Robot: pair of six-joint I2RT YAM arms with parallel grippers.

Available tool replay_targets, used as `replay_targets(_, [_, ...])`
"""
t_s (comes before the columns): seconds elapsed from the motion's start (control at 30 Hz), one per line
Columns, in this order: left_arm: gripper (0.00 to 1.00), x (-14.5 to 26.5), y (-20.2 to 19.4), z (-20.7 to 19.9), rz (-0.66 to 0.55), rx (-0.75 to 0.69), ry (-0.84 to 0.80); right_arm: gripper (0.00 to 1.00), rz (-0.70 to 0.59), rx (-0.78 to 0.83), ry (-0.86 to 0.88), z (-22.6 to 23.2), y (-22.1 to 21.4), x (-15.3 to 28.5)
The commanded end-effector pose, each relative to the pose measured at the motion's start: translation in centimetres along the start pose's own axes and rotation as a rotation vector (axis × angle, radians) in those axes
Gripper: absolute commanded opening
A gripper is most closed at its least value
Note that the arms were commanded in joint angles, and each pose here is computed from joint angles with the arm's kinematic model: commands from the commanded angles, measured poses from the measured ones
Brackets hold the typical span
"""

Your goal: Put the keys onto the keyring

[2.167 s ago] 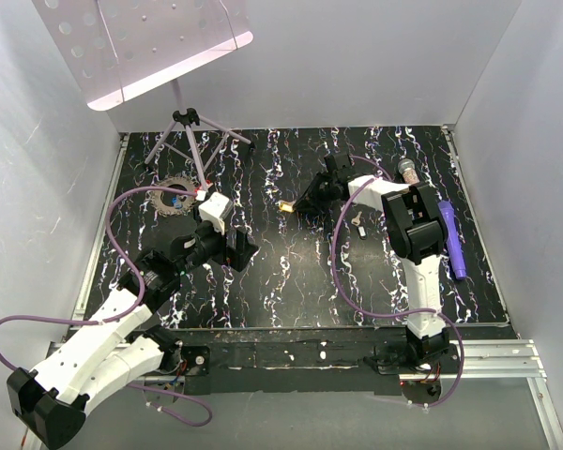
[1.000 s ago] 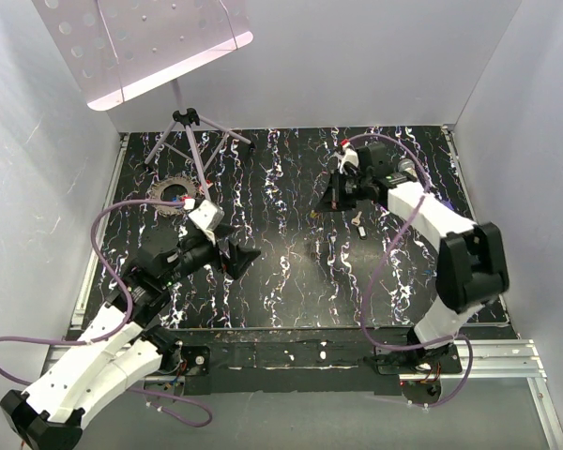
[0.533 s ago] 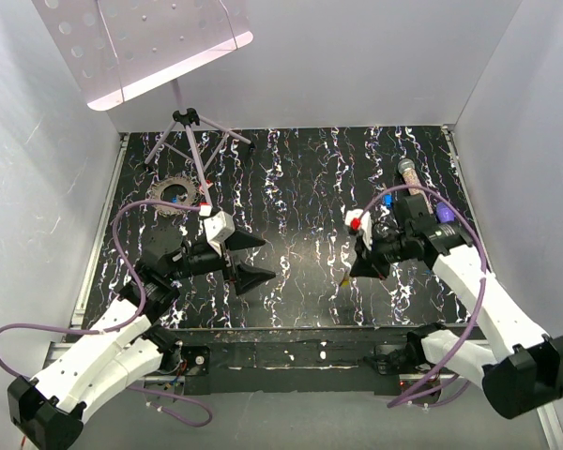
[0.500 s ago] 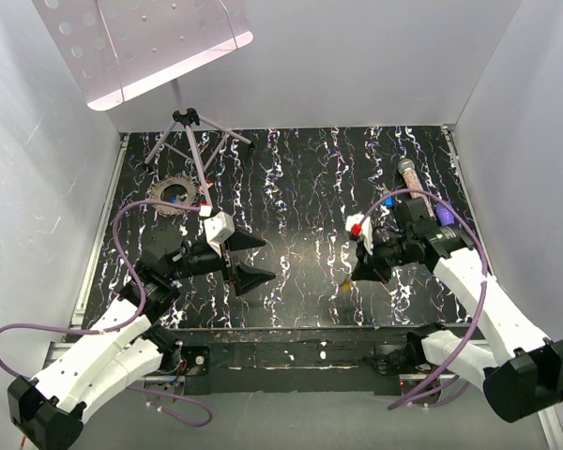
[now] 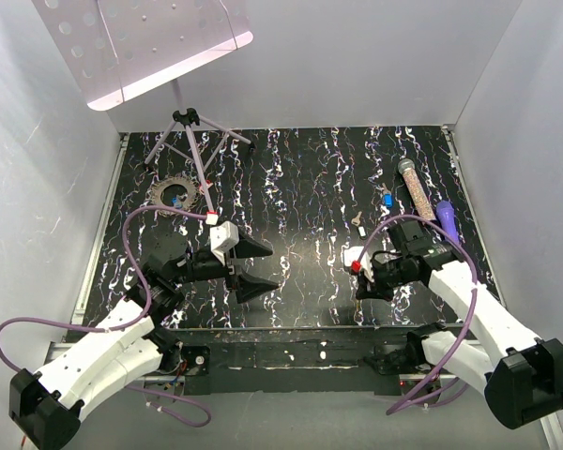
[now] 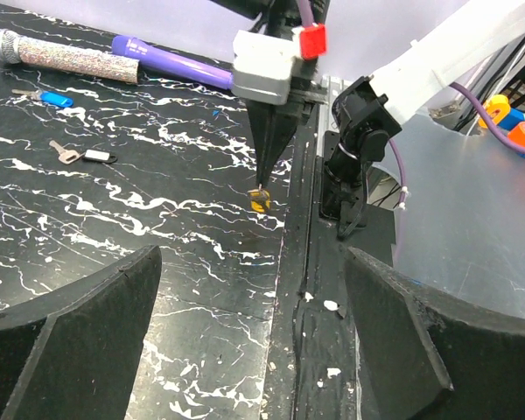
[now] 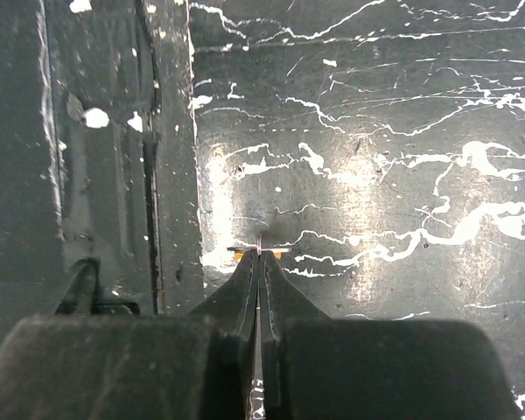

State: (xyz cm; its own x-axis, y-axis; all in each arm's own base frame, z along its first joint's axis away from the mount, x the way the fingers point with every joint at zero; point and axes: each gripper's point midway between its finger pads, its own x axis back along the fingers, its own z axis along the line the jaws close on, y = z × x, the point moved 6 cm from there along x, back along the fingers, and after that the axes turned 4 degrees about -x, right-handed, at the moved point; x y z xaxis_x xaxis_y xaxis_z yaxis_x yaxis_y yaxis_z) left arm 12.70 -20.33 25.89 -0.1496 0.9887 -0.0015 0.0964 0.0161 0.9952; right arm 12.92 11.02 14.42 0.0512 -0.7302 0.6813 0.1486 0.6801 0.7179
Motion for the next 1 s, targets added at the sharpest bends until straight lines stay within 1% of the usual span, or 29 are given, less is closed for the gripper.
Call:
replay_targets(0.0, [0.85, 0.1, 0.1, 0.1, -0.005, -0.043, 0.02, 0.01, -0.032, 0.236, -0.034, -1.1, -0.4, -0.7])
replay_targets(0.1, [0.86, 0.3, 0.2, 0.3, -0.007, -0.057, 0.044, 0.01, -0.019, 0.278, -0.019, -1.8, -0.4, -1.0])
replay_targets(0.2, [0.87, 0.4, 0.3, 0.5, 0.002, -0.06, 0.069, 0.01, -0.033, 0.324, 0.0, -2.5, 0.2, -1.2])
replay_targets(0.33, [0.88, 0.5, 0.0, 1.0, 0.025, -0.056, 0.101, 0.01, -0.068, 0.322, 0.027, -3.1, 0.9, -1.7])
replay_targets(0.47, [0.88, 0.6, 0.2, 1.2, 0.035, -0.06, 0.123, 0.01, -0.054, 0.306, 0.024, -3.5, 0.2, -2.3])
replay_targets(0.6, [0.88, 0.6, 0.1, 1.1, 0.038, -0.053, 0.122, 0.01, -0.016, 0.263, -0.017, -4.4, -0.5, -2.6])
replay_targets(0.7, [0.88, 0.6, 0.1, 1.2, 0.043, -0.046, 0.128, 0.01, 0.025, 0.171, -0.048, -5.3, -0.7, -2.6])
replay_targets(0.8, [0.88, 0.7, 0.3, 1.3, 0.045, -0.052, 0.139, 0.01, 0.035, 0.101, -0.044, -5.5, -0.7, -2.4])
replay_targets(0.97, [0.88, 0.7, 0.7, 1.3, 0.033, -0.068, 0.149, 0.01, -0.023, 0.03, -0.056, -5.4, -0.7, -1.1])
